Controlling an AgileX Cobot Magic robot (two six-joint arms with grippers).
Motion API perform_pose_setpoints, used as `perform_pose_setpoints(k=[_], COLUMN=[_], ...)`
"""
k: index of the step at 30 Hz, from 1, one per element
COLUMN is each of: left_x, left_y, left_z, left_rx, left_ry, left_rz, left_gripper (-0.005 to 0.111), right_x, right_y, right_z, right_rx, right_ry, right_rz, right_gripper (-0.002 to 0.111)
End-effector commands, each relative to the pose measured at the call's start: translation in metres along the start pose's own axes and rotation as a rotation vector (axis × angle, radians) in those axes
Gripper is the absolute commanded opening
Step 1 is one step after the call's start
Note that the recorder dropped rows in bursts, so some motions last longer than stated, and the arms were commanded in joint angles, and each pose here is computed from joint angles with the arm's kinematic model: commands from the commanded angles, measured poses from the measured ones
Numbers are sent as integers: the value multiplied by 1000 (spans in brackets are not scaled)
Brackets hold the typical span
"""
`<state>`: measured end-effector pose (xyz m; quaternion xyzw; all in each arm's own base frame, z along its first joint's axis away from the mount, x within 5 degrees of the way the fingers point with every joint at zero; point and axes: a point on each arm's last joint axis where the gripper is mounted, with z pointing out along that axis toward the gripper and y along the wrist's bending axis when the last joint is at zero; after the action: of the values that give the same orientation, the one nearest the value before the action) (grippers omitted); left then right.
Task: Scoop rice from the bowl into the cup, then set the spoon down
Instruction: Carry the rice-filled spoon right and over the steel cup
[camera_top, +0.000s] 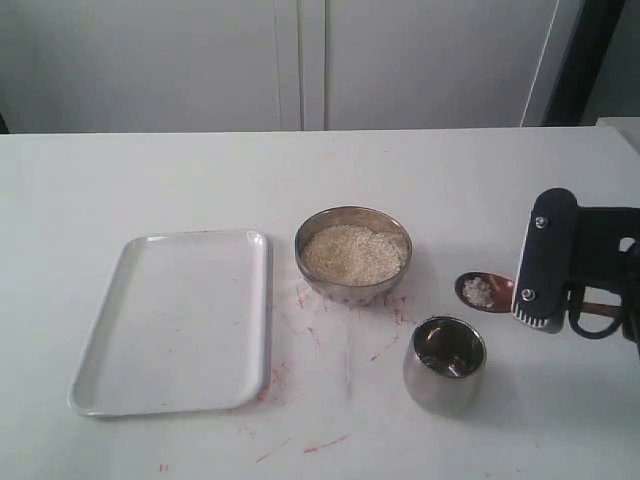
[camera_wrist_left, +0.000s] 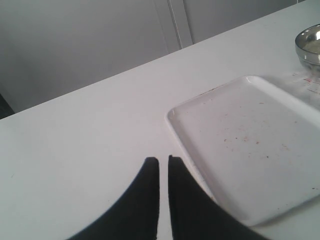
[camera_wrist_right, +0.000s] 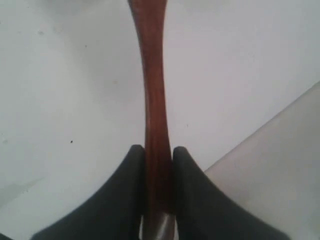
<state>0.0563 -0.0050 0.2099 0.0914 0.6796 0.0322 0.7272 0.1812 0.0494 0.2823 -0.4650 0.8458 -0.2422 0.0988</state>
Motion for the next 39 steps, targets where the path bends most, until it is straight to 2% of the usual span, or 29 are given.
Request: perform_pose_setpoints(k=[1,8,19,30,39], left_x=[-1,-1,-1,-1,-1], left_y=[0,0,0,0,0], left_z=[0,0,0,0,0], left_rx=[2,2,2,2,2], left_ry=[-6,-6,-6,-6,-6], left_rz=[-8,-8,-8,-8,-8], left_gripper=[14,14,14,14,14], right_x=[4,-3,-11,-17,-20], right_y=[-2,-1,-6,-7,-6], right_z=[0,10,23,19,17], right_rx=[24,4,43,126,145], right_ry=[15,52,137,123,118], right_rz=[-26,-106,-182,-257,-361], right_gripper=[3,3,3,3,3])
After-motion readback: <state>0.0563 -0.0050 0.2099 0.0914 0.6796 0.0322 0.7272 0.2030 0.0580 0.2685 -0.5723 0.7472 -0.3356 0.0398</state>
